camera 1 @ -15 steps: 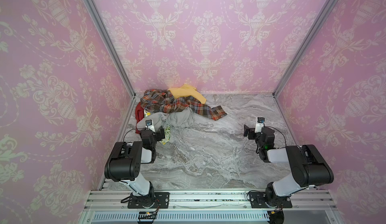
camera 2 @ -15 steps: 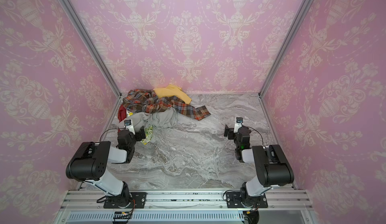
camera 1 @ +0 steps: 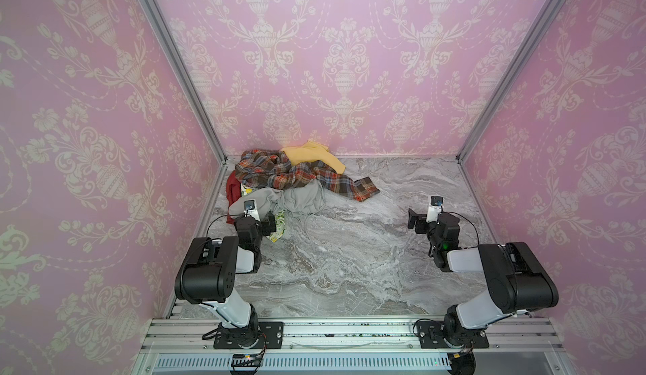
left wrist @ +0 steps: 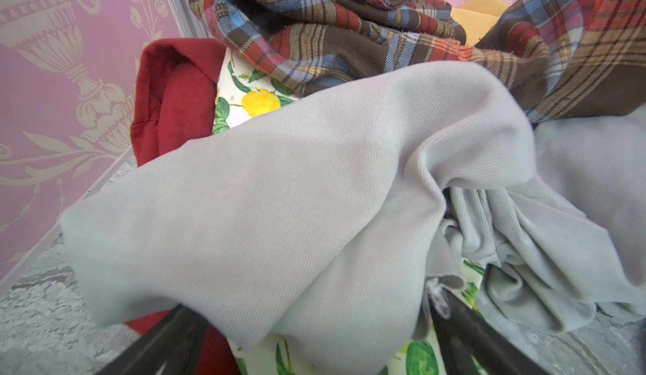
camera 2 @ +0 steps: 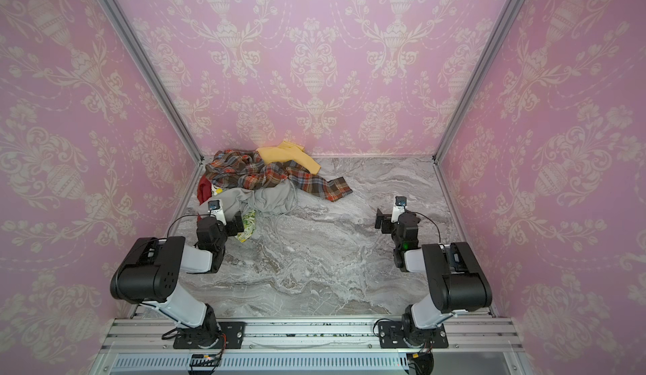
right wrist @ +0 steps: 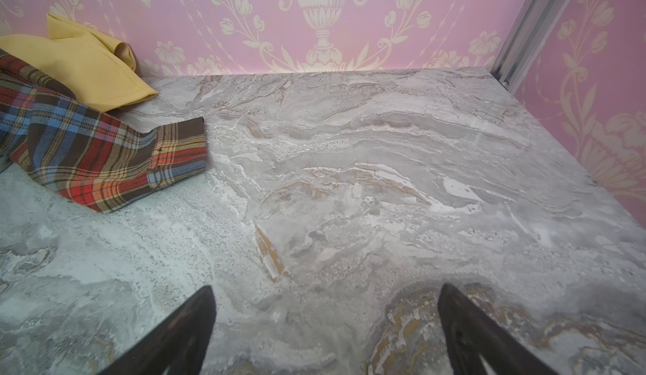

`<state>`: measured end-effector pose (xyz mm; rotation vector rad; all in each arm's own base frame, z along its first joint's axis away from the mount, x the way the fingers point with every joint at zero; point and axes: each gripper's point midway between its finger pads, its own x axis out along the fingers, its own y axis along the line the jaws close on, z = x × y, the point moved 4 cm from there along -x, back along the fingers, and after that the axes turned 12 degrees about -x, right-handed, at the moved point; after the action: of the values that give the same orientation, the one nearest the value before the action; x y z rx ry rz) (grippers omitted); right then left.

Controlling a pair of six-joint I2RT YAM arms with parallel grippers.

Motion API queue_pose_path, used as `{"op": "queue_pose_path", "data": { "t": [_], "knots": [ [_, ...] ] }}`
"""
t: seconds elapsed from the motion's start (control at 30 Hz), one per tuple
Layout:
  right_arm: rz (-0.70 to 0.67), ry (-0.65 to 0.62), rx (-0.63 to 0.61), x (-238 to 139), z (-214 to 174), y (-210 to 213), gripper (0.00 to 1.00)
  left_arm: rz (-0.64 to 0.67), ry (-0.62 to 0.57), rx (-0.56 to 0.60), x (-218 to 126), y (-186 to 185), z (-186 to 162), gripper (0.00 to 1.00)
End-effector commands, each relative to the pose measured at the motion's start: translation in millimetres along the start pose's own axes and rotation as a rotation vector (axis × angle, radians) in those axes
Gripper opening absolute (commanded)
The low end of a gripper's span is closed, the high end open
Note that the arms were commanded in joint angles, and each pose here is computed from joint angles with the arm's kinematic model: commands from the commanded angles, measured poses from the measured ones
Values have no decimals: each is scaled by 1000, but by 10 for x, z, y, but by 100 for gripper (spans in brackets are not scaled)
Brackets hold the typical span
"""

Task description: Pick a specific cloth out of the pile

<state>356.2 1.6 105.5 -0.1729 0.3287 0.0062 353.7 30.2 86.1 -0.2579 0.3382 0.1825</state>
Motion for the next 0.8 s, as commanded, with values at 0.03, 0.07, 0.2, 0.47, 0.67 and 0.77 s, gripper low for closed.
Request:
{"op": "queue_pose_path", "data": {
  "t": [0.03,0.07,0.2,0.47,0.67,0.77],
  "knots": [
    [6,-17,-2,-8,41,3,100,-36,-6,31,18,-79,41,99],
    [6,-17,-2,-8,40,5,100,-33,-5,29,20,-72,35,99],
    [1,-14,3,-7,40,-7,100,-25,-10,26,19,-62,47,99],
    [-1,-11,3,-4,35,-11,100,-11,-12,23,21,-43,48,99],
    [2,-13,2,-3,37,-4,100,-9,-12,20,21,-40,46,99],
    [2,-13,2,-3,38,-3,100,-10,-14,19,20,-42,54,99]
  ]
}}
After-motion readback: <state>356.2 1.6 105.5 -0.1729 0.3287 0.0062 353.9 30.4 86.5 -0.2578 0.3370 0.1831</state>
